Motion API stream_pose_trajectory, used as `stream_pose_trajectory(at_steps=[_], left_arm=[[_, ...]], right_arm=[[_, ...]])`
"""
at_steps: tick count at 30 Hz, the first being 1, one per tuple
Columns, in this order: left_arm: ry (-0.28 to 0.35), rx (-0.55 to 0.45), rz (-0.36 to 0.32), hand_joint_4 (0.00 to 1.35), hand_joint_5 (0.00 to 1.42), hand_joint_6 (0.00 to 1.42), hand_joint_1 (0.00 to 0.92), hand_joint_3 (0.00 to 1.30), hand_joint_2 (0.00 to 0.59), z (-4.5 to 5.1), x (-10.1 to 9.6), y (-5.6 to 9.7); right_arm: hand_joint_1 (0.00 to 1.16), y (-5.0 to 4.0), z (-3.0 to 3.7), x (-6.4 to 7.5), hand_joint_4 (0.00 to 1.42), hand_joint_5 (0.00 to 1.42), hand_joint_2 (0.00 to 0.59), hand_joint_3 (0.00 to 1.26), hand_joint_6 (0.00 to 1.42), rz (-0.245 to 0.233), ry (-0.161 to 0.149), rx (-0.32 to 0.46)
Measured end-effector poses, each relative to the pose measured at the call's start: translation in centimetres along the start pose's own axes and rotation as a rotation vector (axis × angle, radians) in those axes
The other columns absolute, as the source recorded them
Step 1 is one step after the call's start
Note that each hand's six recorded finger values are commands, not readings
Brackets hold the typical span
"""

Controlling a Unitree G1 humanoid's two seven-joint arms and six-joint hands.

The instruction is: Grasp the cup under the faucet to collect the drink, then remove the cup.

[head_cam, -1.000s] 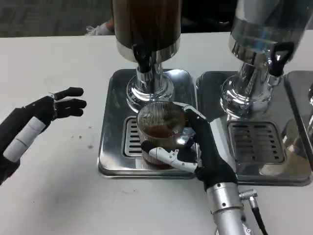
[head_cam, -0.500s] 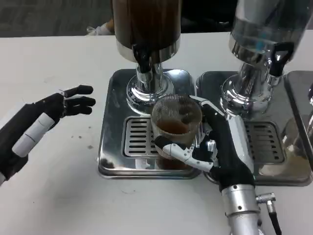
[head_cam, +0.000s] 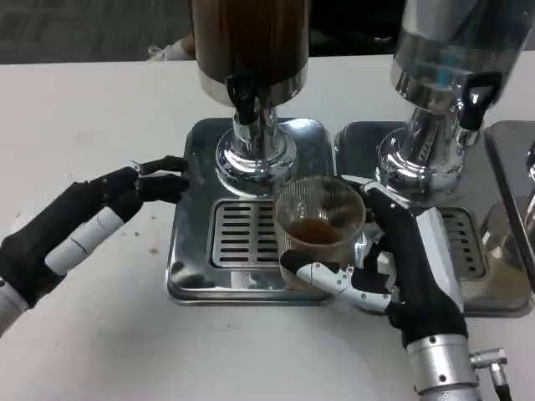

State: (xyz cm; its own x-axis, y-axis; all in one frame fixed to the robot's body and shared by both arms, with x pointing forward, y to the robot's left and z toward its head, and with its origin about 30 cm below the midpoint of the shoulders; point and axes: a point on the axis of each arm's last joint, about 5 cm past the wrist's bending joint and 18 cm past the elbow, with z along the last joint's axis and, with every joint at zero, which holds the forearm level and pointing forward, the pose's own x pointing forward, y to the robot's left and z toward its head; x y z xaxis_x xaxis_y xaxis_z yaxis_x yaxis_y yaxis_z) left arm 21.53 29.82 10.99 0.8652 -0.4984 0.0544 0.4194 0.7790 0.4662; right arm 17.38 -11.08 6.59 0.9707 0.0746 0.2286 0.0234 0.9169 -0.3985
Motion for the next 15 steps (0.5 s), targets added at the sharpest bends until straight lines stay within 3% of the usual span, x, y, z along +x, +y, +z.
stream_pose_trajectory(at_steps=[7,15], left_arm=[[-0.049,0.07,-0.053,0.25,0.25,0.16,0.0,0.24,0.082,0.7,0.3,-0.5],[-0.048,0.073,-0.059,0.24,0.25,0.16,0.0,0.23,0.079,0.7,0.0,-0.7]], right_arm=[[0.96,-0.89,0.65,-0.9,0.83,1.03,0.158,0.75,1.3,0.005,-0.002,0.011],[0.97,-1.35,0.51,-1.6,0.87,1.05,0.153,0.78,1.32,0.009,0.038,0.004]])
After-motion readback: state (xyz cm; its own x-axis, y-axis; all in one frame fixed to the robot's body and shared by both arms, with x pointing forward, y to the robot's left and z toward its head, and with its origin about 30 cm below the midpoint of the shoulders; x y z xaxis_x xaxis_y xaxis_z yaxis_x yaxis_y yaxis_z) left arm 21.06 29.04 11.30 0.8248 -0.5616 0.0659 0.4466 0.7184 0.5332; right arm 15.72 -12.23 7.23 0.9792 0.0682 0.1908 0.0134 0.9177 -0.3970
